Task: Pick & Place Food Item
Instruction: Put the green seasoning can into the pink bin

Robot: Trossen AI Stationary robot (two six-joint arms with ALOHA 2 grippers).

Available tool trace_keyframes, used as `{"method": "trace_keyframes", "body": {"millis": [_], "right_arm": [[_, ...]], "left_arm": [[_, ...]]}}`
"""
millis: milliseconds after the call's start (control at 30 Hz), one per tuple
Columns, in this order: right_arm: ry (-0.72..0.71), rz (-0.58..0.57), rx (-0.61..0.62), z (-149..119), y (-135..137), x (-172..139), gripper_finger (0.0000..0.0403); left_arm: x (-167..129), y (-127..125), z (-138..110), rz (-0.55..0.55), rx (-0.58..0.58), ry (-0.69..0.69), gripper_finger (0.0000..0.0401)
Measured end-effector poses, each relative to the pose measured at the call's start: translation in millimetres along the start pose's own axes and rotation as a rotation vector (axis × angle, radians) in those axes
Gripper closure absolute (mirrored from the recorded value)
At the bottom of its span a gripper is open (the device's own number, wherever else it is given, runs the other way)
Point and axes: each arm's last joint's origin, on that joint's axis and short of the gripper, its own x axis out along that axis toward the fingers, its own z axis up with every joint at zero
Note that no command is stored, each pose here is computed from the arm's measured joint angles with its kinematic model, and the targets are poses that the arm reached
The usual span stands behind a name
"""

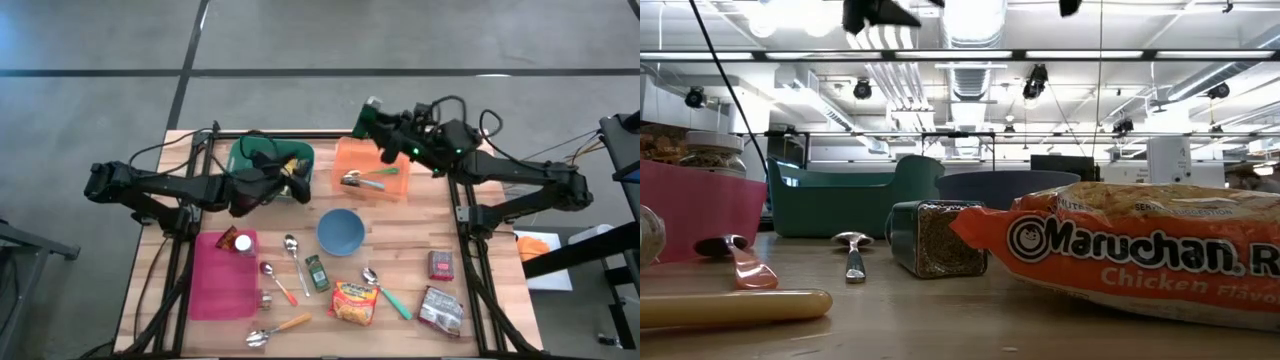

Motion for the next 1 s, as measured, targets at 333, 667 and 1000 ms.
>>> {"method": "trace_keyframes", "body": {"millis": [333, 667, 1000], "right_arm": [[0.001, 0.031, 0.23, -8, -1, 10, 0.016], [-0.058, 0.102, 0.405, -24, -2, 29, 0.016], [-0.075, 0.147, 0.401, -16, 9, 42, 0.016]], "left_arm": [[-1, -2, 36, 0.013, 0.234, -0.27, 0.0151], [12, -10, 45, -0.053, 0.316, -0.316, 0.0151], [27, -35, 49, -0.068, 0.397, -0.325, 0.0151]]}}
